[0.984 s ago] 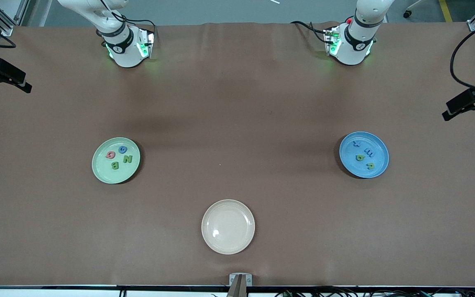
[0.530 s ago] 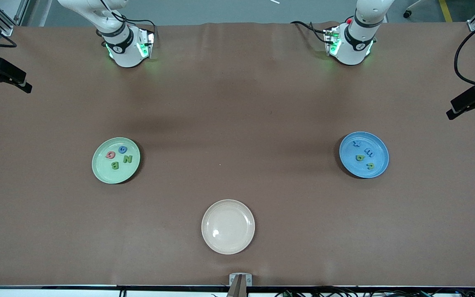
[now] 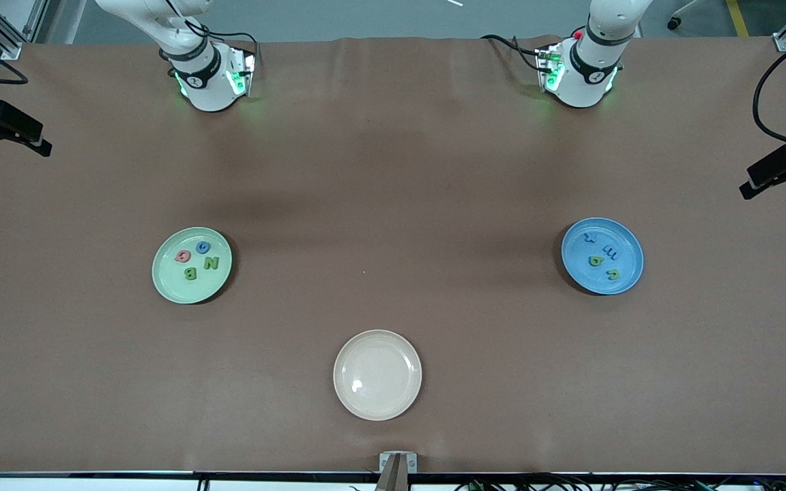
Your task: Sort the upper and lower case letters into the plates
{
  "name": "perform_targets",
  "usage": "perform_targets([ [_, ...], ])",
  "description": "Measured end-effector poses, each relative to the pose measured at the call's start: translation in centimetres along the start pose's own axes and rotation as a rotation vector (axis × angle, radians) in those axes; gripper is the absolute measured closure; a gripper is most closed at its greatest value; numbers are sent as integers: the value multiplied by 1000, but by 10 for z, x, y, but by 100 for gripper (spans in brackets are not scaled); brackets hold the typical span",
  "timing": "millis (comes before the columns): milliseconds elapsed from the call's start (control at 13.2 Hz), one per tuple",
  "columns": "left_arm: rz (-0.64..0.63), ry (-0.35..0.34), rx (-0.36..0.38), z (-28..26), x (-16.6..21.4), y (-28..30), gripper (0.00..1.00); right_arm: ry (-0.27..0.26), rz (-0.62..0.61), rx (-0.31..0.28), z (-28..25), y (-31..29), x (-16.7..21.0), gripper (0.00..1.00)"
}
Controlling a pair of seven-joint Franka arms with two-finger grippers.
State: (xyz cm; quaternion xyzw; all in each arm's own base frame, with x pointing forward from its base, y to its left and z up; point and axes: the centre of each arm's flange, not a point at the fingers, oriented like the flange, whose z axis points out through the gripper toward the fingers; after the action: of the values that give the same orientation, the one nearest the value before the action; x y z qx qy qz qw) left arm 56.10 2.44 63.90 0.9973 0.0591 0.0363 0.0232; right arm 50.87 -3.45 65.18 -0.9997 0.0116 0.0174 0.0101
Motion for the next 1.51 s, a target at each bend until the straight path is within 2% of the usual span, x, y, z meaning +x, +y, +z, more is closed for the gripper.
perform_targets([
  [454,-21,-4,-1,2,2,-12,0,-5,-5,-10,2,-2,2,0],
  [1515,44,-10,1,0,-5,26,0,-6,-5,-6,3,-3,2,0],
])
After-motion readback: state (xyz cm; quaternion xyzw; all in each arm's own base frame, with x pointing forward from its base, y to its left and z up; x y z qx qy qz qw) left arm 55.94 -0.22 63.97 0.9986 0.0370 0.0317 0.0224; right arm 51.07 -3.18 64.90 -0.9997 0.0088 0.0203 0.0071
